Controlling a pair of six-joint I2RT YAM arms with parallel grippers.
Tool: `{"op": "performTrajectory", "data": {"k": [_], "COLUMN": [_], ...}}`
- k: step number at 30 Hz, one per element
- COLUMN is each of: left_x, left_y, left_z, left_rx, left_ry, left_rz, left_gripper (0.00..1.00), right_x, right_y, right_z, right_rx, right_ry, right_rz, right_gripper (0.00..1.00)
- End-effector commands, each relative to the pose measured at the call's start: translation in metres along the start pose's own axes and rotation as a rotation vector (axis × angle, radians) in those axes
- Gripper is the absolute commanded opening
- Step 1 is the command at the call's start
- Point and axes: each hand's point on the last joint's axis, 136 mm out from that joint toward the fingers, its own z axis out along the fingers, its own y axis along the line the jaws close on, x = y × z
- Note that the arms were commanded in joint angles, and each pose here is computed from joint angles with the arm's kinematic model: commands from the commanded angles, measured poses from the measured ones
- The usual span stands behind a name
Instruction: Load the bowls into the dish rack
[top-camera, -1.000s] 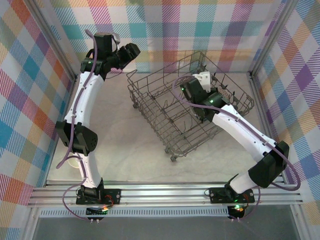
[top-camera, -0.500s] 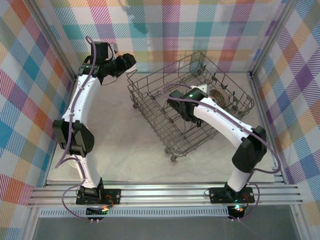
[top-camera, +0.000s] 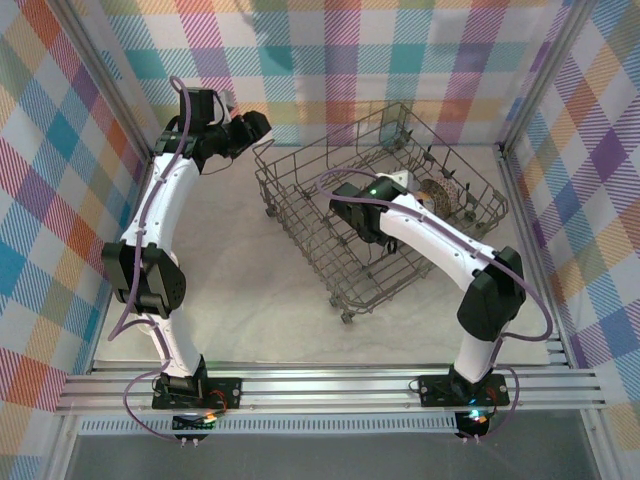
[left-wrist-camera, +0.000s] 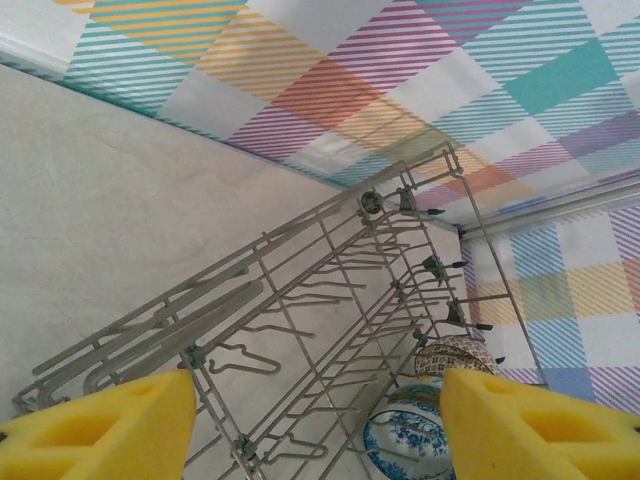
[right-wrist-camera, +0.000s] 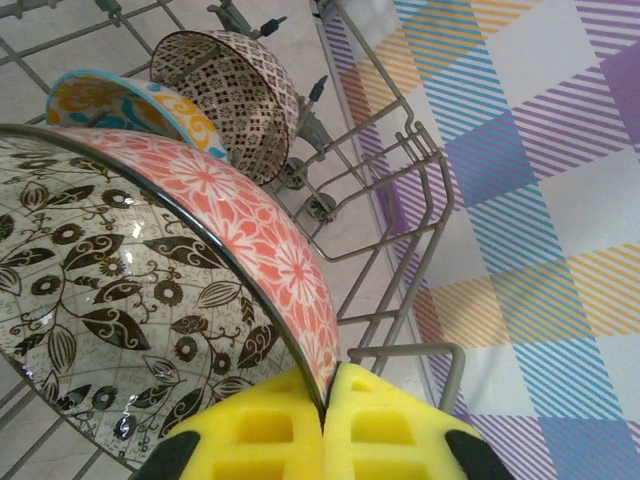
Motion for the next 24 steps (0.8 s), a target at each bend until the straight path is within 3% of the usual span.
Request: {"op": "performTrajectory", "data": {"k": [1,24], "left_x": [-0.008,-0.002], "left_y": [-0.015,-0.016], "left_z": [-0.016,-0.026], "left_rx": [0.047,0.046], "left_ry": [-0.036,-0.041], "left_rz": [0.038,0.041], "left_gripper": [0.66,0.66], "right_x": [-0.019,-0.025], "right_y": [0.006,0.025], "right_z": [-0.006,-0.013], "right_rx": [0.007,0.131], "right_ry": [-0.068,-0.09], "right_rz": [-0.003,-0.133], "right_gripper": [0.0,0.0]}}
